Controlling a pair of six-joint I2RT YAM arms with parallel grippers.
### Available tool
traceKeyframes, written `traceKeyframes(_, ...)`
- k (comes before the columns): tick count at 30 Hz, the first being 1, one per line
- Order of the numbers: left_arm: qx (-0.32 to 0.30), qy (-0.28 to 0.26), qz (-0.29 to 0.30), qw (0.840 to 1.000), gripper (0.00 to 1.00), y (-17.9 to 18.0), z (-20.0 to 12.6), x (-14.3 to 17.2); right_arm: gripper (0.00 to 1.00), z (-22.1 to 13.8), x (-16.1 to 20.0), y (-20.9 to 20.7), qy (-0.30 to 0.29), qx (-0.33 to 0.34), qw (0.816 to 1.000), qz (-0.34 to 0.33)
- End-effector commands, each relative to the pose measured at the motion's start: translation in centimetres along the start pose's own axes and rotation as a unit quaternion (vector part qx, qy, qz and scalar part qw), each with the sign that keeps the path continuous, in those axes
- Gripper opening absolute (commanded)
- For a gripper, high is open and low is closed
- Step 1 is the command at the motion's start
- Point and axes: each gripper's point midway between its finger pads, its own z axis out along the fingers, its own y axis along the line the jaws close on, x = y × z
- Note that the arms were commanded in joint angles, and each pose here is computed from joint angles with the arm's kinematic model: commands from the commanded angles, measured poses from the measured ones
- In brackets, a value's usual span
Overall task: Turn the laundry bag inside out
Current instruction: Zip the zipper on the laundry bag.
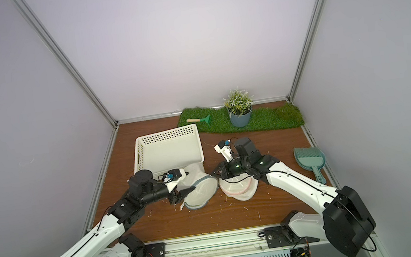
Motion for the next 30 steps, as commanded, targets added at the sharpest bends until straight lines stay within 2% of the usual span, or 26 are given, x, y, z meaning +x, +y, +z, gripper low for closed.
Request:
traceKeyframes(1,-0.010,0.010,0.024,1.000,0.70,0.7,-0.4,-2.0,0.00,0.0,-0.8,1.8,-0.001,0.003,0.999,-0.041)
traceKeyframes(8,0.056,0.025,0.020,0.998,0.71,-1.7,1.5,-2.9,0.00,0.5,-1.3,4.6,0.001,-0.015,0.998,-0.055)
traceKeyframes(15,0.069,0.025,-0.016,0.997,0.71,-2.3,2.3,-2.9,0.00,0.3,-2.1,5.7,-0.020,-0.016,0.999,-0.045)
traceKeyframes(23,-0.005,-0.016,-0.064,0.998,0.72,-0.7,0.3,-5.7,0.00,-1.4,-4.8,7.8,-0.107,-0.015,0.994,-0.012)
traceKeyframes(30,-0.006,0.041,-0.074,0.996,0.65,-1.1,0.7,-2.3,0.00,-0.3,-4.1,9.0,-0.088,-0.025,0.995,-0.028)
